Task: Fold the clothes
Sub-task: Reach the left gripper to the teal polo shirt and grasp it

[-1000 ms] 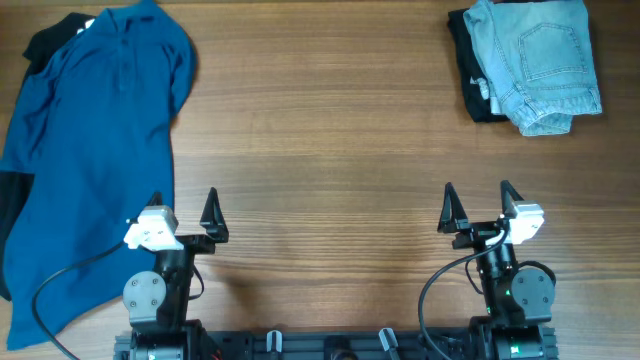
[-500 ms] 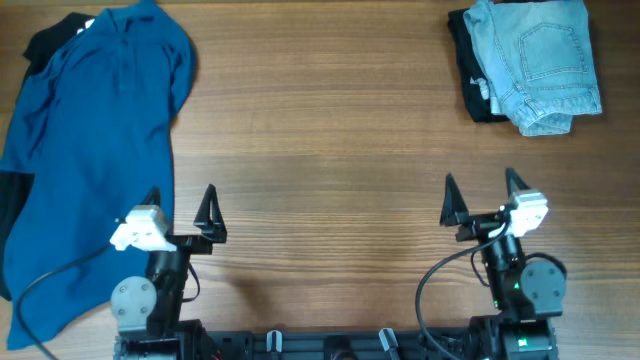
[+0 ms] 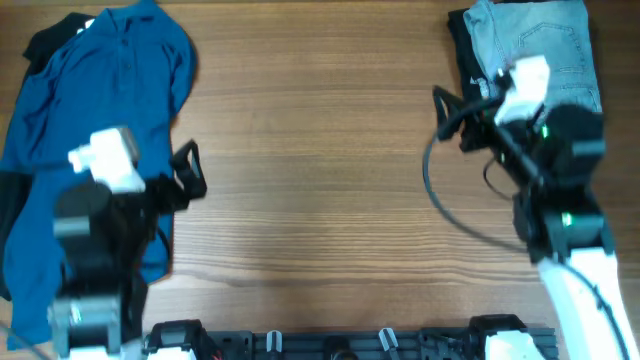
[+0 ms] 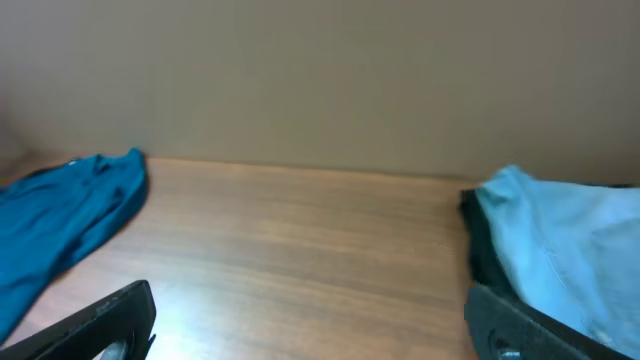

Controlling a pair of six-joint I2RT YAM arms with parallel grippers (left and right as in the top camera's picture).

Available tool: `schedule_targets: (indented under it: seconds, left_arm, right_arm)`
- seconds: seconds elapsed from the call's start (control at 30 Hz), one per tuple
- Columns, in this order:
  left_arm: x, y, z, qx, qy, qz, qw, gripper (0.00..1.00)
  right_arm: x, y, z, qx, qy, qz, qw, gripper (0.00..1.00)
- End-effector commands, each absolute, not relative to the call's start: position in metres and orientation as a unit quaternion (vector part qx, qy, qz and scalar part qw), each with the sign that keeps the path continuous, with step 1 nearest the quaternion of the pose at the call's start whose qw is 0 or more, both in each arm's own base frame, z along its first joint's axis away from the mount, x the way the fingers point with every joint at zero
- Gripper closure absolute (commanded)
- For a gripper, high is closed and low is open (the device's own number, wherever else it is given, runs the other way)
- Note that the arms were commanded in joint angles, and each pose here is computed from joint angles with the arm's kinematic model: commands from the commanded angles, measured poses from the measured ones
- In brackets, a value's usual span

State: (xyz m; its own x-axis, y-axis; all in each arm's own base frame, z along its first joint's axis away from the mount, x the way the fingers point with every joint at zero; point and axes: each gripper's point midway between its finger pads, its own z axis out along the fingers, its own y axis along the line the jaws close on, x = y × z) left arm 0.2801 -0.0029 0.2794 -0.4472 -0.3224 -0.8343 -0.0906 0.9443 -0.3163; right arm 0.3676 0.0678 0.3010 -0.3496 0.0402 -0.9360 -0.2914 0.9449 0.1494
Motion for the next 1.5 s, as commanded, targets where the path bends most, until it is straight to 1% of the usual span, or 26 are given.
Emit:
schedule_targets:
  seconds: [0.0,0.1,0.23,0.37,0.43,0.47,0.53,0.6,0.63,0.7,0.8,0.9,1.03,1.1,1.13,1.17,1.2,1.27,1.33,1.37,1.4,1.43,1.47]
  left_arm:
    - [0.305,0.000,0.278,-0.122,0.869,-0.104,0.468,0.00]
    - [0.323,-0.005,0.259,-0.077,0.903,-0.095,0.413,0.00]
    - [0.357,-0.005,0.219,-0.082,0.930,-0.099,0.344,0.00]
    - [0.391,-0.003,0.185,-0.086,0.936,-0.100,0.327,0.00]
    - [0.410,-0.001,0.174,-0.070,0.934,-0.094,0.337,0.00]
    - [0.424,0.002,0.166,-0.053,0.933,-0.082,0.347,0.00]
    - [0.443,0.020,0.148,-0.068,0.932,-0.037,0.353,0.00]
    - [0.458,0.042,0.120,-0.090,0.934,0.021,0.345,0.00]
    - [0.462,0.056,0.097,-0.103,0.937,0.059,0.330,0.00]
    - [0.460,0.071,0.067,-0.115,0.941,0.103,0.301,0.02]
    - [0.450,0.087,0.030,-0.122,0.947,0.155,0.255,0.16]
    - [0.442,0.103,0.015,-0.130,0.942,0.206,0.230,0.19]
    - [0.443,0.109,0.012,-0.135,0.938,0.216,0.233,0.20]
    - [0.445,0.111,0.012,-0.138,0.937,0.216,0.237,0.26]
    - [0.445,0.113,0.009,-0.139,0.937,0.217,0.236,0.37]
    - [0.444,0.114,0.006,-0.140,0.937,0.217,0.233,0.43]
    - [0.443,0.115,0.002,-0.141,0.938,0.218,0.228,0.53]
    - [0.441,0.116,-0.004,-0.140,0.940,0.219,0.221,0.67]
    - [0.442,0.115,-0.004,-0.140,0.940,0.218,0.223,0.96]
    - [0.444,0.115,-0.001,-0.142,0.938,0.218,0.228,0.96]
    - [0.446,0.113,0.005,-0.145,0.936,0.220,0.234,0.96]
    - [0.449,0.108,0.021,-0.156,0.931,0.221,0.245,0.96]
    - [0.452,0.102,0.035,-0.162,0.929,0.216,0.252,0.96]
  right_arm:
    - [0.387,0.090,0.295,-0.113,0.817,0.198,0.529,0.00]
    - [0.402,0.094,0.271,-0.113,0.834,0.209,0.498,0.00]
    - [0.415,0.095,0.226,-0.101,0.864,0.212,0.445,0.00]
    - [0.422,0.096,0.199,-0.094,0.879,0.214,0.415,0.00]
    - [0.422,0.096,0.184,-0.089,0.888,0.216,0.395,0.00]
    - [0.424,0.096,0.176,-0.085,0.892,0.217,0.386,0.00]
    - [0.425,0.096,0.166,-0.073,0.898,0.221,0.373,0.00]
    - [0.426,0.096,0.155,-0.070,0.903,0.222,0.361,0.00]
    - [0.427,0.096,0.147,-0.068,0.906,0.222,0.353,0.00]
    - [0.427,0.096,0.138,-0.067,0.910,0.222,0.343,0.00]
    - [0.427,0.097,0.127,-0.064,0.916,0.223,0.328,0.01]
    - [0.427,0.097,0.117,-0.062,0.920,0.223,0.318,0.01]
    - [0.427,0.097,0.108,-0.059,0.923,0.223,0.307,0.01]
    - [0.427,0.097,0.103,-0.051,0.926,0.225,0.300,0.01]
    - [0.427,0.097,0.101,-0.044,0.927,0.227,0.296,0.01]
    - [0.427,0.097,0.100,-0.043,0.927,0.228,0.295,0.02]
    - [0.427,0.097,0.100,-0.042,0.927,0.228,0.295,0.04]
    - [0.428,0.097,0.101,-0.043,0.926,0.228,0.297,0.06]
    - [0.429,0.097,0.102,-0.043,0.925,0.228,0.300,0.09]
    - [0.430,0.097,0.102,-0.044,0.925,0.228,0.302,0.10]
    - [0.431,0.097,0.103,-0.044,0.924,0.228,0.305,0.13]
    - [0.434,0.097,0.106,-0.042,0.921,0.229,0.312,0.19]
    - [0.437,0.097,0.108,-0.031,0.918,0.234,0.318,0.23]
